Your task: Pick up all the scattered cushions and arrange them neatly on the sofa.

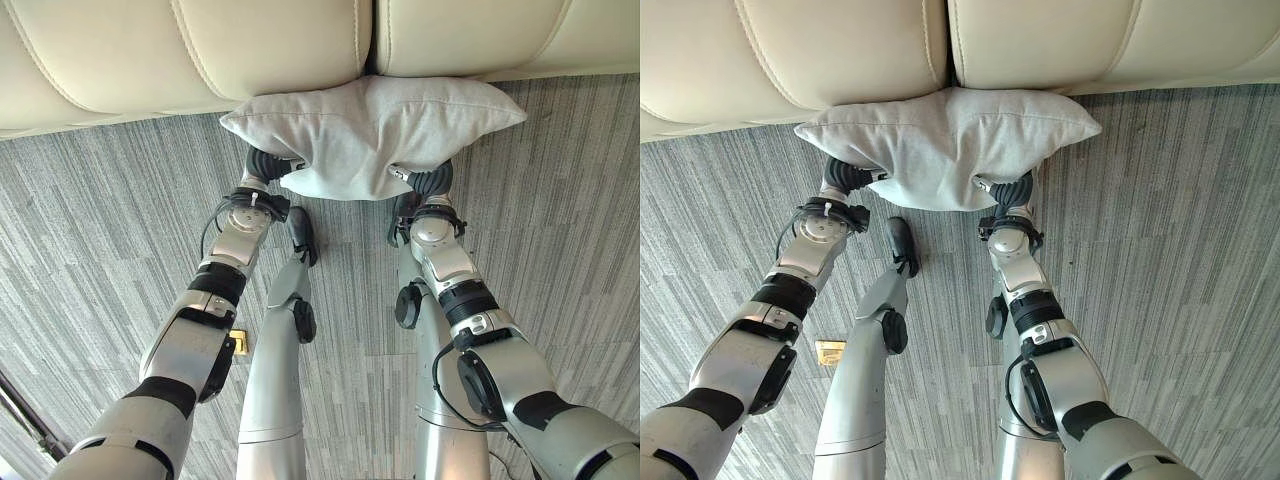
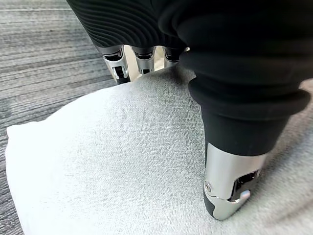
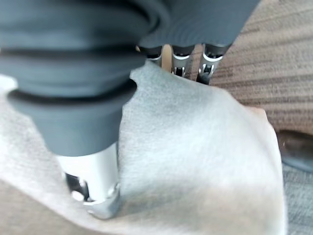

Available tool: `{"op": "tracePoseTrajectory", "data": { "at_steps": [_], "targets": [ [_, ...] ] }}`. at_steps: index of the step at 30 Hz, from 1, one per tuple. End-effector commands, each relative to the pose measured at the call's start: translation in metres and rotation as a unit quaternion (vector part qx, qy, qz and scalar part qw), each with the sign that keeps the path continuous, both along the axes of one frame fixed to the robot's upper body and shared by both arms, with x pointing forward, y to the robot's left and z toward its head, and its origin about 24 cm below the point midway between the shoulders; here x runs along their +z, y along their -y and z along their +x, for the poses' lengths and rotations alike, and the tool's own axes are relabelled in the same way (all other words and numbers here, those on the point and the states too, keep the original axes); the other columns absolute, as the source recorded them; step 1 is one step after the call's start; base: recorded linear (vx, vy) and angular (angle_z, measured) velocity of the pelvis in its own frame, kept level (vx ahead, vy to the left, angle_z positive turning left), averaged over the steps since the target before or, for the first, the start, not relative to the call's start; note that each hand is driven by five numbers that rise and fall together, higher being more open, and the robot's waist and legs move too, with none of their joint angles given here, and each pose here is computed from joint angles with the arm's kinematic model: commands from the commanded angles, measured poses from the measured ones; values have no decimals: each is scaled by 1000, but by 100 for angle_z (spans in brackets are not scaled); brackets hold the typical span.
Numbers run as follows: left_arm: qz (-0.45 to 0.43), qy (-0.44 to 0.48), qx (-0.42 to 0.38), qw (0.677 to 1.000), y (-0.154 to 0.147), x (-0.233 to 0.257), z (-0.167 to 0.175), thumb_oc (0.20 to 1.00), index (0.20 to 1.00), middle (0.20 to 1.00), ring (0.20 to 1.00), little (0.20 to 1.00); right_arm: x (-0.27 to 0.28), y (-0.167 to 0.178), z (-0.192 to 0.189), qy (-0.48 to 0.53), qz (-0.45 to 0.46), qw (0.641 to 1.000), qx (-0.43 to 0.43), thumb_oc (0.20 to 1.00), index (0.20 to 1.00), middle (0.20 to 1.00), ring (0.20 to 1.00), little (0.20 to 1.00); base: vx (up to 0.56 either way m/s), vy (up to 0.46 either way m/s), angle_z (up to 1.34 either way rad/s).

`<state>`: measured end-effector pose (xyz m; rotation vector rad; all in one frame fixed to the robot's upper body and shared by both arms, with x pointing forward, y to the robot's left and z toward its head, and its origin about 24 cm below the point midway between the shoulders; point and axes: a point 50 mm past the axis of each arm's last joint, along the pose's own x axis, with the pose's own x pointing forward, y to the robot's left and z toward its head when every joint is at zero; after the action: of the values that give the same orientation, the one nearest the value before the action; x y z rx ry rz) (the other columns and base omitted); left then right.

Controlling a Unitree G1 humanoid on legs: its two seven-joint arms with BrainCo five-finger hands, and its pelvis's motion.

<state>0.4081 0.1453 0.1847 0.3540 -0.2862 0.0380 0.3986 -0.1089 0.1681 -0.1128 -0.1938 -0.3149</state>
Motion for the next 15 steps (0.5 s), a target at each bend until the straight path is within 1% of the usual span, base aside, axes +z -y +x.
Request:
{"op": "tracePoseTrajectory", "data": {
  "at_steps": [1,2,5,6,7,8,10,11,12,15],
  "targets": [
    [21,115,-210,971,102,56,-19,890,890,890,890,890,56,-137,-39,130,60,937,319,1000,1000,1000,1000,1000,27,-37,2],
    [13,120,-234,965,108,64,-21,200,200,200,200,200,66,-139,-39,144,71,927,340,200,200,200,200,200,24,-31,2],
    [-43,128,-296,945,125,69,-34,200,200,200,200,200,73,-146,-50,171,93,903,382,200,200,200,200,200,17,-22,1],
    [-43,128,-296,946,125,69,-34,200,200,200,200,200,73,-146,-50,171,93,903,382,200,200,200,200,200,0,0,0],
    [-55,132,-317,938,129,72,-39,200,200,200,200,200,75,-148,-53,179,97,896,395,200,200,200,200,200,17,-31,2],
    [-84,123,-345,927,132,69,-44,200,200,200,200,200,76,-149,-58,186,112,884,413,200,200,200,200,200,21,-40,2],
    [-126,112,-367,915,135,65,-48,200,200,200,200,200,75,-150,-63,191,132,876,423,200,200,200,200,200,5,-47,2],
    [-168,102,-382,903,137,60,-53,200,200,200,200,200,75,-149,-68,201,151,870,423,200,200,200,200,200,-14,-38,4],
    [-168,102,-382,903,137,60,-53,200,200,200,200,200,75,-149,-68,200,151,871,423,200,200,200,200,200,-30,-36,6],
    [-221,94,-387,891,139,51,-60,200,200,200,200,200,70,-144,-76,213,176,867,415,200,200,200,200,200,-41,-25,8]
  ]
}}
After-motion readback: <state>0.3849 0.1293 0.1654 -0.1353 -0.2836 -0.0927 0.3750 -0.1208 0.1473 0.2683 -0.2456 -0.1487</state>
